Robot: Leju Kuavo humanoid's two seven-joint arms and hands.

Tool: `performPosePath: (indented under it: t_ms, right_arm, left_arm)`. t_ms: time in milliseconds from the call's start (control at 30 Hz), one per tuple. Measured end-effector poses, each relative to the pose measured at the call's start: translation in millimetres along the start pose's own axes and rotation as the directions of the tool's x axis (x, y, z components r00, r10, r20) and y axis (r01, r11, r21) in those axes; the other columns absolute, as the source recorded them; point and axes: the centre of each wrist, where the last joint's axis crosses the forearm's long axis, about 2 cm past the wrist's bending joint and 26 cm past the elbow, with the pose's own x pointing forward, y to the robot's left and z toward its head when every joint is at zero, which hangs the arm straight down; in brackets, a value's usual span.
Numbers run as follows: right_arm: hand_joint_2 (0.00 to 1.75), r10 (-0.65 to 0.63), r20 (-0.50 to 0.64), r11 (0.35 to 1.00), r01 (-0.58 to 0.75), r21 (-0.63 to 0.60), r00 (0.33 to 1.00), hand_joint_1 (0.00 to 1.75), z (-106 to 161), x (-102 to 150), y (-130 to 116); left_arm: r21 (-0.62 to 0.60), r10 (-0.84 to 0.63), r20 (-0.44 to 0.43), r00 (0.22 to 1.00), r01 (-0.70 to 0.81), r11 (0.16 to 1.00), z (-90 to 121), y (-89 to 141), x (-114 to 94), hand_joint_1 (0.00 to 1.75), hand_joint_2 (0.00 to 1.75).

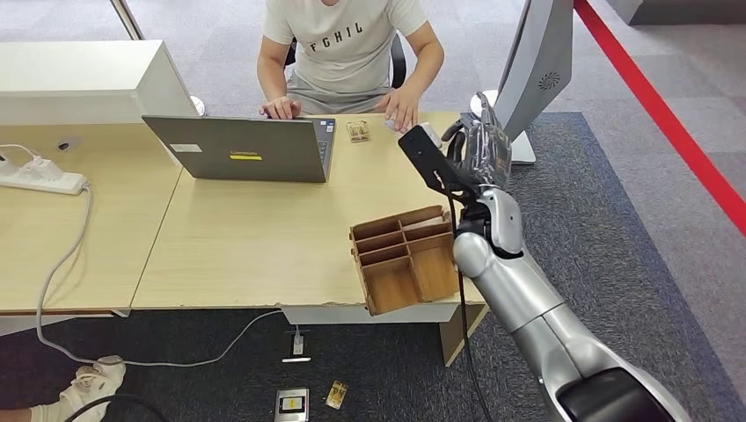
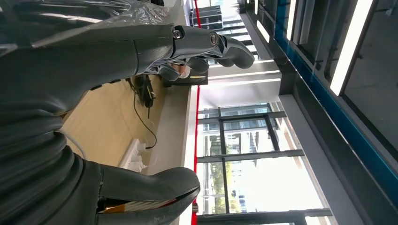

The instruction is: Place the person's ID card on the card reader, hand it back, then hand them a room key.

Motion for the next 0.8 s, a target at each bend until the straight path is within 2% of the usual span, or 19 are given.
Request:
performPosePath:
  t_ms: [300, 500, 800]
  right_arm:
    - [1.75, -0.064, 0.086, 0.994, 0.071, -0.085, 0.994, 1.75, -4, 28, -6]
    - [1.75, -0.111, 0.114, 0.986, 0.124, -0.113, 0.987, 1.75, -5, 45, 10]
    - [1.75, -0.132, 0.098, 0.987, 0.140, -0.077, 0.986, 1.75, -1, 56, 36]
  left_arm:
    - [0.039, 0.035, -0.030, 0.999, -0.034, 0.999, -2, 0, -1, 0.00, 1.75]
    - [0.050, 0.044, -0.039, 0.998, -0.042, 0.998, -2, 0, -2, 0.00, 1.75]
    - [0.053, 0.031, -0.035, 0.999, -0.029, 0.998, -3, 2, -4, 0.00, 1.75]
